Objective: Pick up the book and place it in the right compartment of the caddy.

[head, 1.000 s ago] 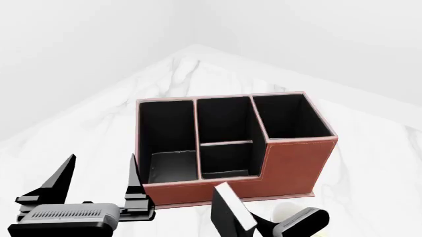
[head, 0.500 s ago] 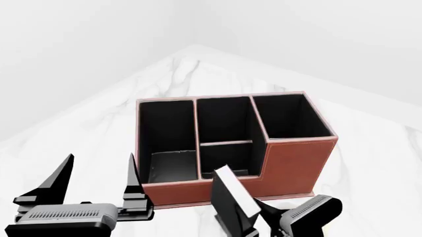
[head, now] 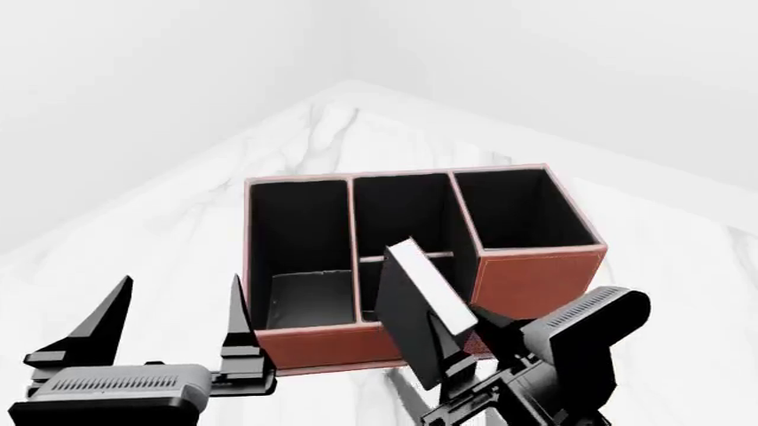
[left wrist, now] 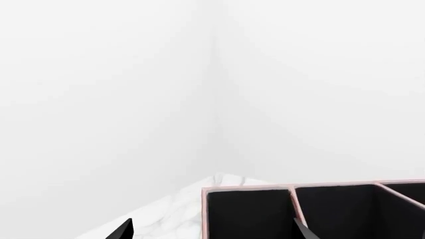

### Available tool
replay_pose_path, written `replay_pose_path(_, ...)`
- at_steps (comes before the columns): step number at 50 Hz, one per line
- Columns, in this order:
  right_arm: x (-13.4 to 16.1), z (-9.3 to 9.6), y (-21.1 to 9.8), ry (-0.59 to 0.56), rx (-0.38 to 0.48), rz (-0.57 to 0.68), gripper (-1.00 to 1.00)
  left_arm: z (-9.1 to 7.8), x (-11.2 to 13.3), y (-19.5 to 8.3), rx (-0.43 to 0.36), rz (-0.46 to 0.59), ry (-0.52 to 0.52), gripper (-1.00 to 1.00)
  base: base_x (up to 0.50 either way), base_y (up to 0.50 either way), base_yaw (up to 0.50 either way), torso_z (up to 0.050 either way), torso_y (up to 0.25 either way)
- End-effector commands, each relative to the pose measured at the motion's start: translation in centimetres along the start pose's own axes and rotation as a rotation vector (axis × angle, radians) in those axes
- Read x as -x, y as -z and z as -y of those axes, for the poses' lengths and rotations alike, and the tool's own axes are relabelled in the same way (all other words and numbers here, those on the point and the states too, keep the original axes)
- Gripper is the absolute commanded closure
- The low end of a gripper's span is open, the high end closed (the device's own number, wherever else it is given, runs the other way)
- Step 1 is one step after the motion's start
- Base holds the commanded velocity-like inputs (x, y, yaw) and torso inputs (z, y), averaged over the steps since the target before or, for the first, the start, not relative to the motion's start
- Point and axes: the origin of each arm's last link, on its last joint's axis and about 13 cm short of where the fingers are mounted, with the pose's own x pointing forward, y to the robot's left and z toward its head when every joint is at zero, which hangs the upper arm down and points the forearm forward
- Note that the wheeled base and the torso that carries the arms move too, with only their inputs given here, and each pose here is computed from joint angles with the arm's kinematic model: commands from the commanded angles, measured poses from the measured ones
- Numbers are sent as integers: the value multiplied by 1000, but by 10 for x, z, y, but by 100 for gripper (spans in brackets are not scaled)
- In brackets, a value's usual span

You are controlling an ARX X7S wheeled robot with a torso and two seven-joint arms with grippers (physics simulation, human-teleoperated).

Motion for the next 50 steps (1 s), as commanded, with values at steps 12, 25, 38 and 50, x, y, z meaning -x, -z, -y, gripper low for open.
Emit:
replay_pose_path(12, -11, 10, -67, 32, 46, 128, 100, 0, 0, 2, -1, -4, 0, -100, 0, 0, 0, 0, 1)
replay_pose_path(25, -21, 22, -106, 82, 63, 189, 100, 0, 0, 2, -1, -4, 0, -100, 0, 0, 0, 0, 2)
replay_pose_path(38, -30, 40, -132, 149, 71, 213, 100, 1, 0, 2, -1, -4, 1, -100, 0, 0, 0, 0, 1)
replay_pose_path(50, -41, 58, -138, 239, 77, 197, 100, 1, 0, 2, 0, -6, 3, -100, 0, 0, 0, 0, 2)
